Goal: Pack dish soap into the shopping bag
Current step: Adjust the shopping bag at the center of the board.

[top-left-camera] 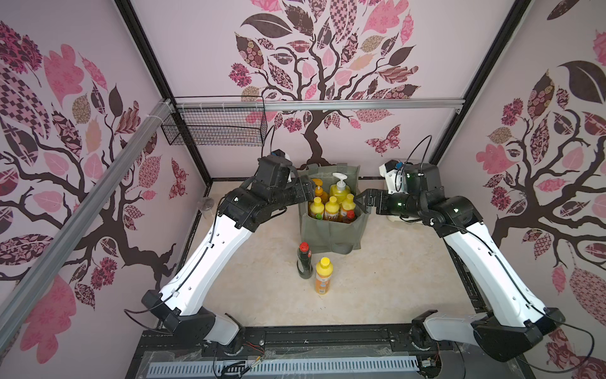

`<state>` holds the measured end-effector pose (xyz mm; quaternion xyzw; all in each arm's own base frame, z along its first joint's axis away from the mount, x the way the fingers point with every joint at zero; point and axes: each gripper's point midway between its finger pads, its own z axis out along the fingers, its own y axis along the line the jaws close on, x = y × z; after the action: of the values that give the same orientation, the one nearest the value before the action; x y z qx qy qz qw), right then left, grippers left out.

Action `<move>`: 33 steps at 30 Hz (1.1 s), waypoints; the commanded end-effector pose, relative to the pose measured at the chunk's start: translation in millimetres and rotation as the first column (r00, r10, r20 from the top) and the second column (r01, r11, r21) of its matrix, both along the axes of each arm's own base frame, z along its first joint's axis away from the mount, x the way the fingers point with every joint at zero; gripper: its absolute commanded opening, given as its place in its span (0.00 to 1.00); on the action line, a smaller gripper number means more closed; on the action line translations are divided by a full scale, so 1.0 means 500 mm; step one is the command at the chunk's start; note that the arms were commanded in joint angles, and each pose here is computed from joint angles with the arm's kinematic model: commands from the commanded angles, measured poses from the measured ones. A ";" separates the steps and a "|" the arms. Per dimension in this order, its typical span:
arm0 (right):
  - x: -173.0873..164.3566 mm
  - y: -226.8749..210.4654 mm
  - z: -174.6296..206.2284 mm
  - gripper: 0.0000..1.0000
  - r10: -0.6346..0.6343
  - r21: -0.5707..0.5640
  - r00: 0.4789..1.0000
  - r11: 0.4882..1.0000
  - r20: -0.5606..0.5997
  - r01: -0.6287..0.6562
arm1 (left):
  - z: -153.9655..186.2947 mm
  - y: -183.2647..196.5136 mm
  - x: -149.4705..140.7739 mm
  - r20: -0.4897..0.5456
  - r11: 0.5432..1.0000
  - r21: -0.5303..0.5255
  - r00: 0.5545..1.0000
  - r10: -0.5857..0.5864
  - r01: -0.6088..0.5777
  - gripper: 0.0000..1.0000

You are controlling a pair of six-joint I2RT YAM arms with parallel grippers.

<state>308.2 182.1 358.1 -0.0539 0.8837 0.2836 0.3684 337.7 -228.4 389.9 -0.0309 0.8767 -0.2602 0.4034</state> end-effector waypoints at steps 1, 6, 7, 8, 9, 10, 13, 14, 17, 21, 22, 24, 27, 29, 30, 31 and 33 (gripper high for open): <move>-0.053 -0.018 -0.069 0.98 -0.017 -0.023 0.986 1.000 -0.167 0.013 | -0.103 0.012 -0.045 -0.189 0.991 0.133 0.982 0.007 0.018 0.80; -0.081 -0.028 -0.145 0.97 -0.030 -0.046 0.966 0.999 -0.258 0.019 | -0.168 0.021 -0.072 -0.260 0.989 0.146 0.965 0.017 0.022 0.79; -0.081 -0.030 -0.153 0.97 -0.034 -0.054 0.964 0.998 -0.263 0.020 | -0.178 0.023 -0.074 -0.266 0.988 0.151 0.964 0.017 0.024 0.79; -0.080 -0.031 -0.160 0.96 -0.039 -0.064 0.962 0.998 -0.269 0.023 | -0.188 0.023 -0.076 -0.277 0.987 0.158 0.961 0.016 0.029 0.78; -0.077 -0.032 -0.161 0.96 -0.042 -0.070 0.962 0.997 -0.270 0.024 | -0.193 0.024 -0.076 -0.282 0.986 0.161 0.959 0.015 0.031 0.78; -0.074 -0.032 -0.163 0.96 -0.044 -0.075 0.961 0.997 -0.274 0.025 | -0.197 0.021 -0.074 -0.287 0.986 0.159 0.958 0.008 0.040 0.78; -0.075 -0.027 -0.177 0.95 -0.046 -0.075 0.952 0.997 -0.303 0.024 | -0.206 0.010 -0.068 -0.303 0.987 0.148 0.953 -0.014 0.062 0.78; -0.077 -0.025 -0.183 0.95 -0.044 -0.072 0.949 0.997 -0.311 0.022 | -0.210 0.003 -0.069 -0.309 0.987 0.142 0.951 -0.029 0.076 0.78; -0.068 -0.020 -0.157 0.94 -0.040 -0.049 0.958 0.998 -0.283 0.027 | -0.243 -0.006 -0.076 -0.343 0.982 0.148 0.937 -0.060 0.117 0.78; -0.034 0.003 -0.082 0.95 -0.019 -0.004 0.973 1.000 -0.231 0.019 | -0.275 -0.003 -0.097 -0.371 0.976 0.155 0.925 -0.083 0.150 0.77; -0.024 0.008 -0.072 0.95 -0.016 0.002 0.975 1.000 -0.222 0.017 | -0.281 -0.001 -0.102 -0.373 0.976 0.156 0.924 -0.086 0.154 0.77; -0.007 0.013 -0.074 0.96 -0.016 -0.011 0.976 1.000 -0.215 0.014 | -0.292 0.001 -0.113 -0.381 0.974 0.158 0.920 -0.092 0.163 0.77; 0.008 0.013 -0.112 0.97 -0.023 -0.051 0.970 0.999 -0.242 0.011 | -0.310 0.006 -0.129 -0.400 0.968 0.173 0.911 -0.098 0.180 0.77; 0.006 0.013 -0.139 0.97 -0.025 -0.062 0.963 0.998 -0.269 0.009 | -0.315 0.012 -0.135 -0.401 0.968 0.178 0.911 -0.093 0.178 0.76; 0.003 0.012 -0.151 0.97 -0.026 -0.067 0.959 0.998 -0.282 0.007 | -0.316 0.015 -0.136 -0.398 0.968 0.181 0.913 -0.090 0.175 0.76; -0.003 0.010 -0.166 0.96 -0.026 -0.076 0.955 0.997 -0.296 0.003 | -0.318 0.016 -0.136 -0.396 0.968 0.182 0.914 -0.088 0.172 0.76; -0.014 0.004 -0.189 0.96 -0.024 -0.093 0.948 0.996 -0.317 -0.006 | -0.320 0.016 -0.136 -0.396 0.968 0.181 0.914 -0.089 0.173 0.76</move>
<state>308.4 188.0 272.9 -0.0134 0.9384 0.2568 0.2306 280.0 -224.8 240.7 0.0075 0.9551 -0.1950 0.2231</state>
